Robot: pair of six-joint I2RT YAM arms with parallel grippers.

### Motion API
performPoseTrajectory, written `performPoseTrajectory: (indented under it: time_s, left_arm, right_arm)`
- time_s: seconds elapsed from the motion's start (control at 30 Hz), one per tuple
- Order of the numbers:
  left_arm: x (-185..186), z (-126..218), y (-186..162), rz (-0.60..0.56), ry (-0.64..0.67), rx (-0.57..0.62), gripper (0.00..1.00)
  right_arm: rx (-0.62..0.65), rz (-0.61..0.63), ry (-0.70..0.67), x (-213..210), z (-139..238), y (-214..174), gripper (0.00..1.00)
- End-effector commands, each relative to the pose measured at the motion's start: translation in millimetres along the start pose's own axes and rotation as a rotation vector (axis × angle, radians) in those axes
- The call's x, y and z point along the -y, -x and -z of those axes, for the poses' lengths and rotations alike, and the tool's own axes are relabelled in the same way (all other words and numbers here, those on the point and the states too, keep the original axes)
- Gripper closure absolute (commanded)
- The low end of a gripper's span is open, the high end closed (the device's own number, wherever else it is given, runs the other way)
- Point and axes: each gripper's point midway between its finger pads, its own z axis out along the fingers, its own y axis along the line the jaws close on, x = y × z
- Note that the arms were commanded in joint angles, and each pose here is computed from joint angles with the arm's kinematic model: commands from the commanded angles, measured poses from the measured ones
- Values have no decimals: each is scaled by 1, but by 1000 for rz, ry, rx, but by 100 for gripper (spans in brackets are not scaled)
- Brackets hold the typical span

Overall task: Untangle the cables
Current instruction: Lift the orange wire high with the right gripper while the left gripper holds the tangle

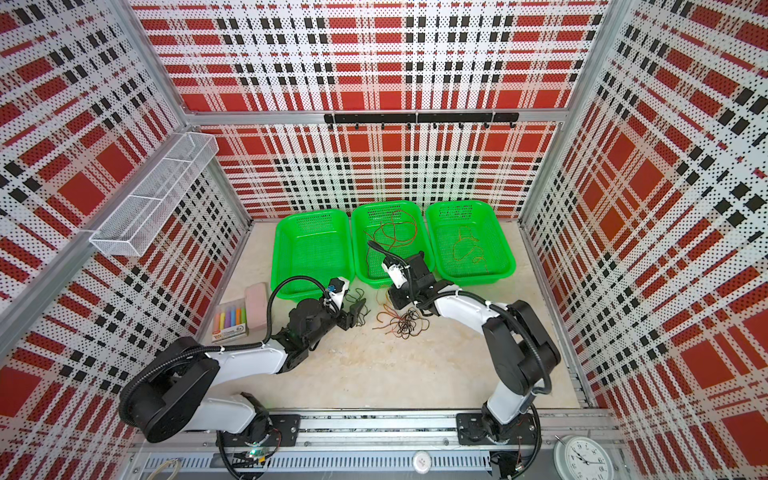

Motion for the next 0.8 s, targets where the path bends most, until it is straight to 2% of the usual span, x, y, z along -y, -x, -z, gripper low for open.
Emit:
performPoseTrajectory:
  time_s: [0.0,0.5,0.6,0.77]
  left_arm:
    - [15,4,21,-34,-48,80,30]
    - [40,12,51,-10,-97,237,27]
    - [41,12,57,25,-102,273,27]
    - [57,7,79,56,-176,365,26]
  right_arm:
    - [111,-5,7,-7,21,25,100]
    - [394,38,50,-29,103,92,100]
    - [452,52,58,-34,122,105,100]
    - [537,89,62,-41,154,124,100]
